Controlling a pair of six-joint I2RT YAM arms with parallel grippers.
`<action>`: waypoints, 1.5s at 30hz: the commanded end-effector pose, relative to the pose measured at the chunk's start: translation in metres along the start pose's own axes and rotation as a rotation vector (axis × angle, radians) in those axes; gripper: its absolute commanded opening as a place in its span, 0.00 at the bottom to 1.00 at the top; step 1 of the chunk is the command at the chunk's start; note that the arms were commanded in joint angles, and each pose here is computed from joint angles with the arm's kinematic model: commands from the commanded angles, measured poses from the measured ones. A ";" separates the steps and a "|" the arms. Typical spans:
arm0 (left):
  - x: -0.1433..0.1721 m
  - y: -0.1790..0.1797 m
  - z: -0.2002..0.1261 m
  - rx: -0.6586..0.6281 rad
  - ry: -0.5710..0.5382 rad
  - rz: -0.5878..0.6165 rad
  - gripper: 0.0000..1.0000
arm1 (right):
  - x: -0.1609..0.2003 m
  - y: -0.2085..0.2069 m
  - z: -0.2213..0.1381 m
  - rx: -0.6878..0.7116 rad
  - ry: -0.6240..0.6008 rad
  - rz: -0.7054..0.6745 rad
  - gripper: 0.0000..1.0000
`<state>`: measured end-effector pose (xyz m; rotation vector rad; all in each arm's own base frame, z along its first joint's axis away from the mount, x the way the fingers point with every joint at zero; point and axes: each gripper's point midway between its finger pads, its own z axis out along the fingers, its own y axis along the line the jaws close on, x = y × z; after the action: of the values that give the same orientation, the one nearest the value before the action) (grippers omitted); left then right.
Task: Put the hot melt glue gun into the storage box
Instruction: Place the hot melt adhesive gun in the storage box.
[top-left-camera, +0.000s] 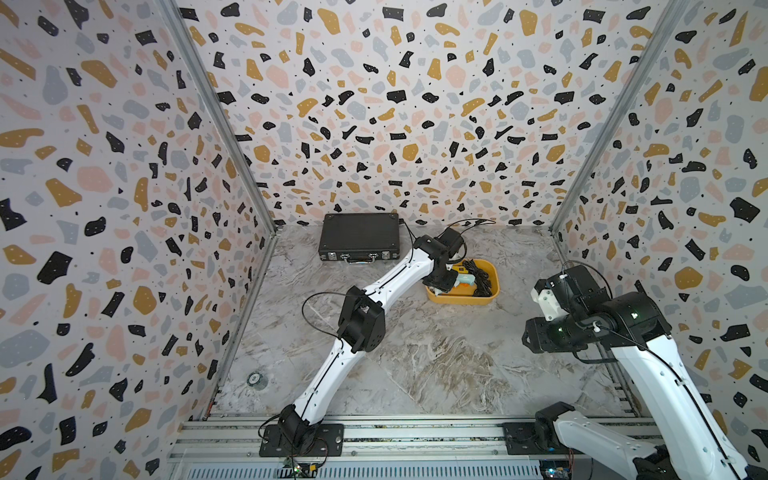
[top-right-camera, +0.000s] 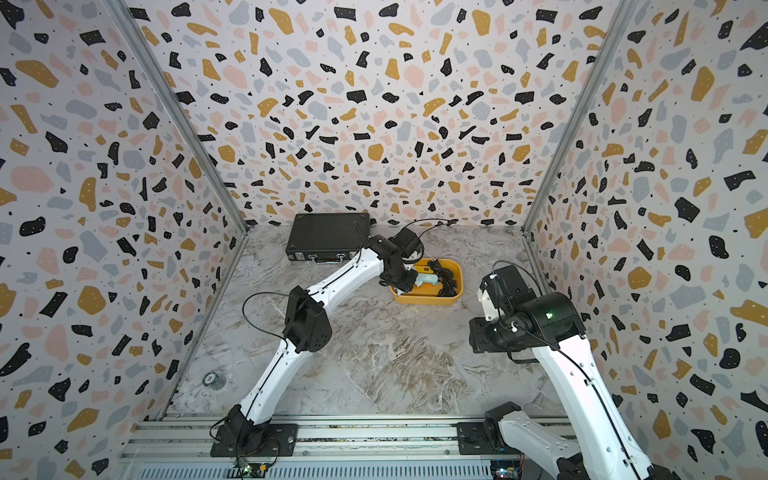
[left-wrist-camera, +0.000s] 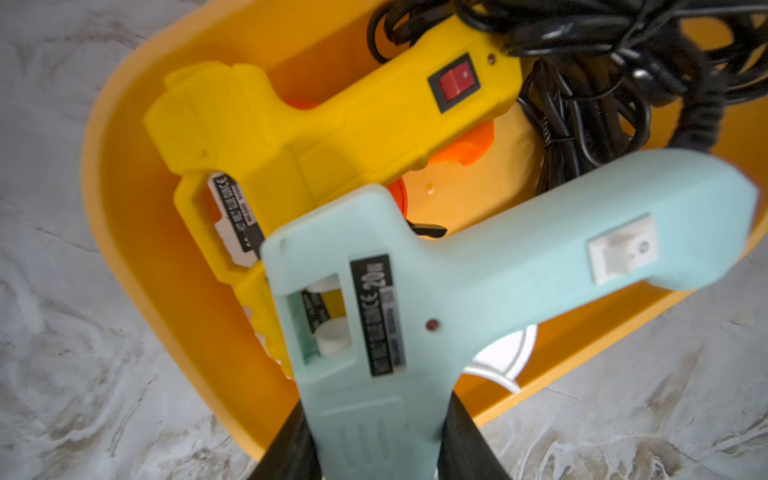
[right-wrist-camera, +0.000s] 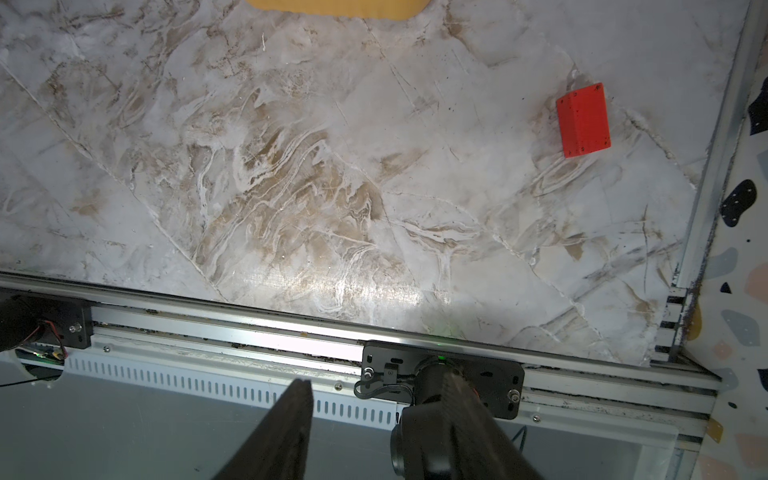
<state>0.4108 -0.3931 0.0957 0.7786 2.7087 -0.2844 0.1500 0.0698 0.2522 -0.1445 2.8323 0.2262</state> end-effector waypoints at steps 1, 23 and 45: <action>-0.015 0.002 -0.001 -0.023 -0.061 -0.016 0.04 | 0.011 -0.003 0.003 0.005 0.040 -0.007 0.55; -0.016 -0.010 0.029 -0.050 -0.078 0.000 0.08 | 0.012 -0.005 0.015 0.025 0.092 -0.058 0.56; -0.003 0.026 0.011 -0.221 -0.047 0.066 0.30 | 0.012 -0.007 0.016 0.036 0.093 -0.060 0.56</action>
<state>0.4221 -0.4008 0.0763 0.7899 2.6073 -0.0872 0.1485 0.0698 0.2331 -0.2423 2.9034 0.1855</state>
